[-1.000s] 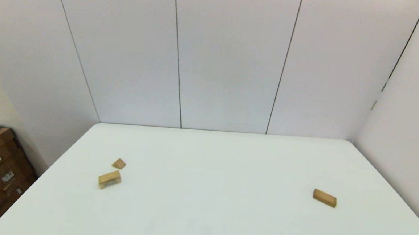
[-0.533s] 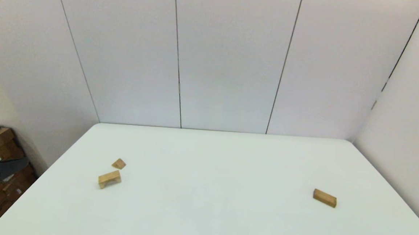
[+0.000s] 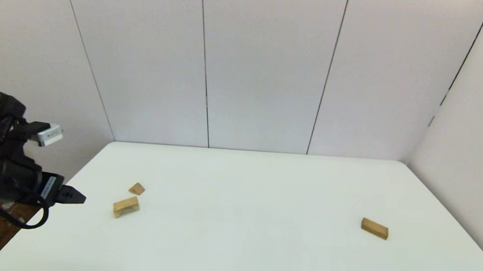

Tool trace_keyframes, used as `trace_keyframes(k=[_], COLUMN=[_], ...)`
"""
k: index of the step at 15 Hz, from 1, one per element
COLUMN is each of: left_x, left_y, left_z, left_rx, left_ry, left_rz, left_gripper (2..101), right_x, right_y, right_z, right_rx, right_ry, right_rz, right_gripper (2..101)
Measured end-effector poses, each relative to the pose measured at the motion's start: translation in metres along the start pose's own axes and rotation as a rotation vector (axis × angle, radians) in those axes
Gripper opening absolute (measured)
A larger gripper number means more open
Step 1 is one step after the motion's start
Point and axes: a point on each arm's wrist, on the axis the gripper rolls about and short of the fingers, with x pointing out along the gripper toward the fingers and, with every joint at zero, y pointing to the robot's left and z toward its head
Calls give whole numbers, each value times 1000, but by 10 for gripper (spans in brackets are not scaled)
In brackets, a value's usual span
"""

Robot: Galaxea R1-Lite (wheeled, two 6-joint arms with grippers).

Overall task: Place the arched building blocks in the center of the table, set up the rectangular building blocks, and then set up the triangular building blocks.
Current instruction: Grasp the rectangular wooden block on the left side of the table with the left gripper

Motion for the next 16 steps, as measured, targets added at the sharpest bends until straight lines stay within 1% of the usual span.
trace_keyframes(k=[2,6,11,14,16], left_x=[25,68,105,116,119], left_y=[2,7,10,11,11], left_z=[10,30,54,58,59], left_rx=[-9,-16,-15,-16,2], left_ry=[67,149,170,184,187], left_rz=[-13,-26,-34,-35,-37], left_gripper=[978,978,978,978,978], right_x=[0,0,0,0,0], right_y=[0,0,0,0,0], right_z=[0,0,0,0,0], right_rx=[0,0,0,0,0], right_ry=[0,0,0,0,0], right_rz=[0,0,0,0,0], right_gripper=[980,980,980,980,980])
